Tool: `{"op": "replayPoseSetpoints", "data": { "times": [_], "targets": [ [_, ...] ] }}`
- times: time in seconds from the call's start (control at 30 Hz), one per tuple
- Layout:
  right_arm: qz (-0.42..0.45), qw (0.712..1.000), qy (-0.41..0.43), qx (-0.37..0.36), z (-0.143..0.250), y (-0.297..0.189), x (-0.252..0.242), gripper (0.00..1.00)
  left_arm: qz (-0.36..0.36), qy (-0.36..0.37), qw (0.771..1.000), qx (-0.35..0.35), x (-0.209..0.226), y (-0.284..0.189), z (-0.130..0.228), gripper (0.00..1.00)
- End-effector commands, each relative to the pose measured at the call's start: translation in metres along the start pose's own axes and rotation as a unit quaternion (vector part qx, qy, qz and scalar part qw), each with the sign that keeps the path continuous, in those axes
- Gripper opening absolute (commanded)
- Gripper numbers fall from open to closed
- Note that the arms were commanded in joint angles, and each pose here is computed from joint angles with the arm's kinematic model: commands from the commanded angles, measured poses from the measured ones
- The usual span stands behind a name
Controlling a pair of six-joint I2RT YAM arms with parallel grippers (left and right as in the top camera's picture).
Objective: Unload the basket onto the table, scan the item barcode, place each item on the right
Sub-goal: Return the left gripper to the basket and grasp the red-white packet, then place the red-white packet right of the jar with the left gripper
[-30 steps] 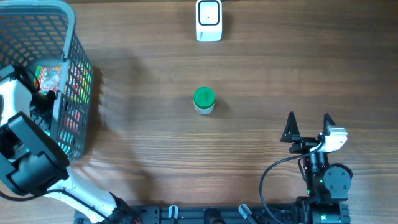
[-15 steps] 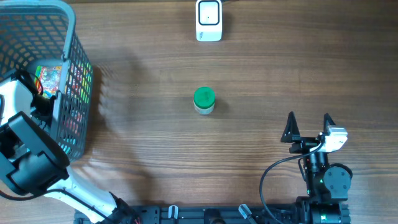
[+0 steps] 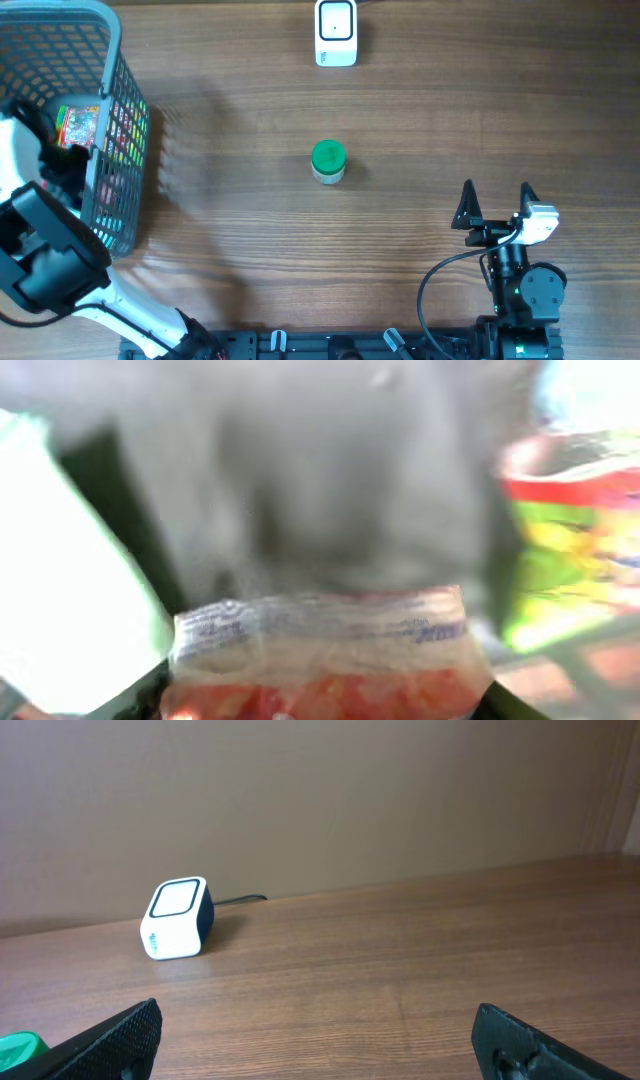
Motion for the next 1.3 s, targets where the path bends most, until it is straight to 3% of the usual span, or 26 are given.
{"op": "replayPoseSetpoints", "data": {
  "times": [0.0, 0.2, 0.37, 0.5, 0.53, 0.7, 0.8, 0.9, 1.03, 1.17, 1.2, 1.27],
  "targets": [
    [0.004, 1.000, -0.009, -0.002, 0.000, 0.000, -0.001, 1.00, 0.027, 0.004, 0.994, -0.103, -0.012, -0.088, -0.022, 0.65],
    [0.004, 1.000, -0.009, -0.002, 0.000, 0.000, -0.001, 1.00, 0.129, 0.037, 0.964, -0.230, -0.036, -0.227, 0.008, 0.64],
    [0.004, 1.000, -0.009, -0.002, 0.000, 0.000, -0.001, 1.00, 0.229, 0.162, 0.916, -0.285, -0.096, -0.296, 0.102, 0.65],
    [0.004, 1.000, -0.009, -0.002, 0.000, 0.000, -0.001, 1.00, 0.294, 0.319, 0.862, -0.262, -0.182, -0.303, 0.196, 0.66],
    [0.004, 1.000, -0.009, -0.002, 0.000, 0.000, -0.001, 1.00, 0.304, 0.365, 0.844, -0.249, -0.211, -0.297, 0.224, 0.67],
    [0.004, 1.000, -0.009, -0.002, 0.000, 0.000, -0.001, 1.00, 0.264, 0.503, 0.798, -0.202, -0.310, -0.226, 0.332, 0.70],
    [0.004, 1.000, -0.009, -0.002, 0.000, 0.000, -0.001, 1.00, 0.215, 0.569, 0.780, -0.150, -0.351, -0.151, 0.389, 0.71],
    [0.004, 1.000, -0.009, -0.002, 0.000, 0.000, -0.001, 1.00, 0.143, 0.616, 0.769, -0.092, -0.380, -0.046, 0.434, 0.71],
    [0.004, 1.000, -0.009, -0.002, 0.000, 0.000, -0.001, 1.00, 0.063, 0.635, 0.767, -0.059, -0.386, 0.053, 0.449, 0.70],
    [0.004, 1.000, -0.009, -0.002, 0.000, 0.000, -0.001, 1.00, 0.022, 0.632, 0.774, -0.047, -0.383, 0.096, 0.440, 0.69],
    [0.004, 1.000, -0.009, -0.002, 0.000, 0.000, -0.001, 1.00, 0.019, 0.629, 0.776, -0.045, -0.384, 0.100, 0.435, 0.72],
    [0.004, 1.000, -0.009, -0.002, 0.000, 0.000, -0.001, 1.00, 0.024, 0.623, 0.780, -0.049, -0.388, 0.097, 0.429, 0.89]
  ]
}}
Point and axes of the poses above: each gripper's point midway between its finger pads, its own y axis out along the fingers, its own x axis along the line the jaws close on, z = x × y, the point moved 4 cm from there along -y, back along the fingers, and after that the axes turned 14 degrees about y, right-handed, at the moved point
